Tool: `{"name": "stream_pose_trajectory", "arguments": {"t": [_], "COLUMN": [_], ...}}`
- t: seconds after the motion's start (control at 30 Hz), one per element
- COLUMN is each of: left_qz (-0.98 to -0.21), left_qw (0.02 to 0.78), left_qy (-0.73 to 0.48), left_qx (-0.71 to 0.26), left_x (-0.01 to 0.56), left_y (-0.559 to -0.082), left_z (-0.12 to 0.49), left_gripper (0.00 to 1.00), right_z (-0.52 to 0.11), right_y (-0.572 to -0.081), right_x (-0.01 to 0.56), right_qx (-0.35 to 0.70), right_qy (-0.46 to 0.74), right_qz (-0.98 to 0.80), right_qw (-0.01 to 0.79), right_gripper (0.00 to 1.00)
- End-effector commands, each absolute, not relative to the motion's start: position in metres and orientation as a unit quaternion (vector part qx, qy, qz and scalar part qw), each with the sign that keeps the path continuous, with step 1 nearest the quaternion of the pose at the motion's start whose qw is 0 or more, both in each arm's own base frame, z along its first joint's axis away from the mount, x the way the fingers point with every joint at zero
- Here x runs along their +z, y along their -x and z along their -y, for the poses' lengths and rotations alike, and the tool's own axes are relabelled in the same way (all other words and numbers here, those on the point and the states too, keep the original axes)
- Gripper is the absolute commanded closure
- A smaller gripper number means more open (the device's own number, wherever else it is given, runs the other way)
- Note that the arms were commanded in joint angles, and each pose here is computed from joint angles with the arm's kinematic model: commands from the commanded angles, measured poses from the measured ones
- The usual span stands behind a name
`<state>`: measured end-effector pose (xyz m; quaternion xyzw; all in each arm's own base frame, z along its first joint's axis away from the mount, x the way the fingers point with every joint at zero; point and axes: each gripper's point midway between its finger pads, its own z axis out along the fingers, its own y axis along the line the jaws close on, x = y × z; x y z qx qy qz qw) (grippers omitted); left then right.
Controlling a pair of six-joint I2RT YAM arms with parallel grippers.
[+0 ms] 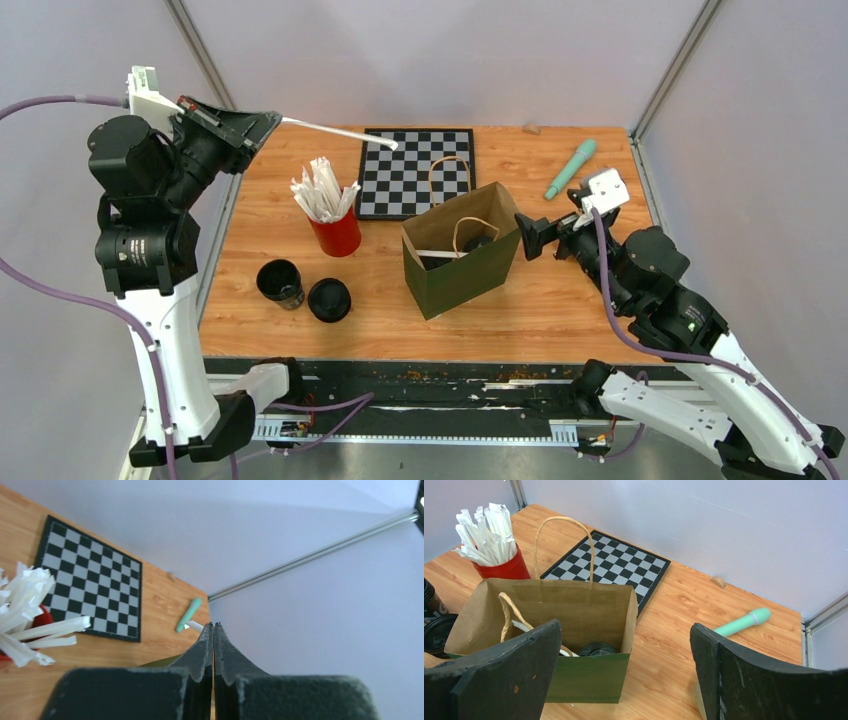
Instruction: Pack the takeout coffee
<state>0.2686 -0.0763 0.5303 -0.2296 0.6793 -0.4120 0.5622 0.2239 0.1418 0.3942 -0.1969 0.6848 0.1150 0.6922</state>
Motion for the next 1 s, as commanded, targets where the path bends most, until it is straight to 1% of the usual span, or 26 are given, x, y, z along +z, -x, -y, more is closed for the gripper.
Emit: {"name": "stream_pose_trajectory", "arguments": {"t": [0.0,0.27,0.6,0.73,0.97], "left_qz": [-0.632,-0.638,-0.670,-0.697,-0.722], "left_qw": [0.579,0.523,0.476,0.459,0.455], "left_qy": [0.213,0.207,0.163,0.144,0.134], "left_qx": [-0.469,-0.525,-0.546,-0.532,-0.503], "left_x": [0.561,0.530,0.485,0.457,0.410], "left_y": [-0.258,-0.262,-0.272,-0.276,-0.285], "left_z": [0.089,0.144,0.233,0.257,0.282], "left_gripper": [1.00,1.00,1.00,1.00,1.00], "right_z": [-0.138,-0.126,-0.115,-0.110,-0.109], "right_y": [-0.221,-0.213,-0.207,-0.206,-0.206], "right_x": [0.413,0.417,0.420,0.420,0.418], "right_qx": [0.127,0.134,0.126,0.116,0.110], "right_qy": [0.180,0.161,0.156,0.158,0.162], "right_qz": [-0.665,-0.664,-0.665,-0.664,-0.665], "right_qw": [0.714,0.718,0.720,0.722,0.720], "right_gripper": [0.00,0.00,0.00,0.00,0.00]}}
